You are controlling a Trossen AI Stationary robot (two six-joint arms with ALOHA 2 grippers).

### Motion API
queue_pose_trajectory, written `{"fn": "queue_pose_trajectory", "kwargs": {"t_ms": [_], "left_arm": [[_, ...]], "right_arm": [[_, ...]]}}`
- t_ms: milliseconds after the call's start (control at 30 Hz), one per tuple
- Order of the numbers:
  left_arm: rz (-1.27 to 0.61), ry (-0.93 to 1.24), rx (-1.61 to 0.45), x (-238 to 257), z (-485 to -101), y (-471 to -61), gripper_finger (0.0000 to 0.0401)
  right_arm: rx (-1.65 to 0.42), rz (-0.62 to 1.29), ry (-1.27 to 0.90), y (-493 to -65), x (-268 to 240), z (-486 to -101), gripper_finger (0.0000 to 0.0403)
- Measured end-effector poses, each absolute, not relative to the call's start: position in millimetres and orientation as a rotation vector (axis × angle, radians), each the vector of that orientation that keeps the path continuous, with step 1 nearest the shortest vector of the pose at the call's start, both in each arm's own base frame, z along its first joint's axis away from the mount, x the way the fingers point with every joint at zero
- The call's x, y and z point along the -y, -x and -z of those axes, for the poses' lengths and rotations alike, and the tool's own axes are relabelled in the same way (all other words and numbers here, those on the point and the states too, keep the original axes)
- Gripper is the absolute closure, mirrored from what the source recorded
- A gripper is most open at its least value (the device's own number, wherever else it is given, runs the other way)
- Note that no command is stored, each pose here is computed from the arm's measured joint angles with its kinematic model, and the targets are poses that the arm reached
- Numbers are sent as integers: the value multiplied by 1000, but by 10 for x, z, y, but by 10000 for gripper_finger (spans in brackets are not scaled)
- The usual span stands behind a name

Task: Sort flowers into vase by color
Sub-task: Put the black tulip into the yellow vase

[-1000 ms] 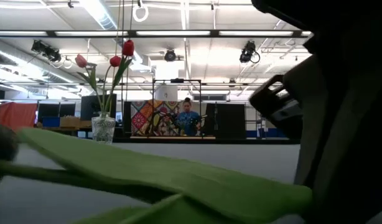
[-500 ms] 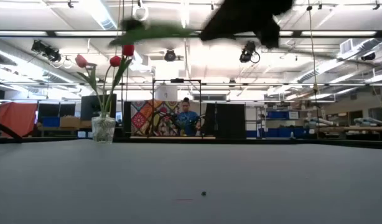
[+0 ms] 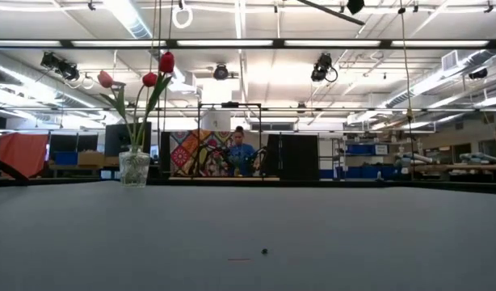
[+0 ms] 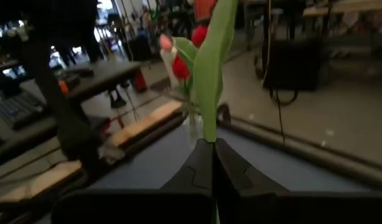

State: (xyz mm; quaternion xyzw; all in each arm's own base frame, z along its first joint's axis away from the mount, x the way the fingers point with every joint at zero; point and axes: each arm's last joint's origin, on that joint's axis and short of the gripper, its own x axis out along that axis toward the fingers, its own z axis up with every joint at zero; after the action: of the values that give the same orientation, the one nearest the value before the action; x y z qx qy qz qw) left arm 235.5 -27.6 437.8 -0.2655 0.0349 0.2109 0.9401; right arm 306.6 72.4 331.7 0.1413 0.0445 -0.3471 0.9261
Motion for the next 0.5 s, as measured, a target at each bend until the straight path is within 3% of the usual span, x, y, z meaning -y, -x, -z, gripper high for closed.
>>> {"fn": "queue_pose_trajectory", "kwargs": {"t_ms": [300,500], "left_arm": [[-417,567,-134,114,-4210,-2655,182],[-290,480,-11,89,-4366,-2714,182]], "right_arm": [[114,605,-155,-3115,-605,-3705,398],[155,525,-100,-3131,-580,-3774,398]]}}
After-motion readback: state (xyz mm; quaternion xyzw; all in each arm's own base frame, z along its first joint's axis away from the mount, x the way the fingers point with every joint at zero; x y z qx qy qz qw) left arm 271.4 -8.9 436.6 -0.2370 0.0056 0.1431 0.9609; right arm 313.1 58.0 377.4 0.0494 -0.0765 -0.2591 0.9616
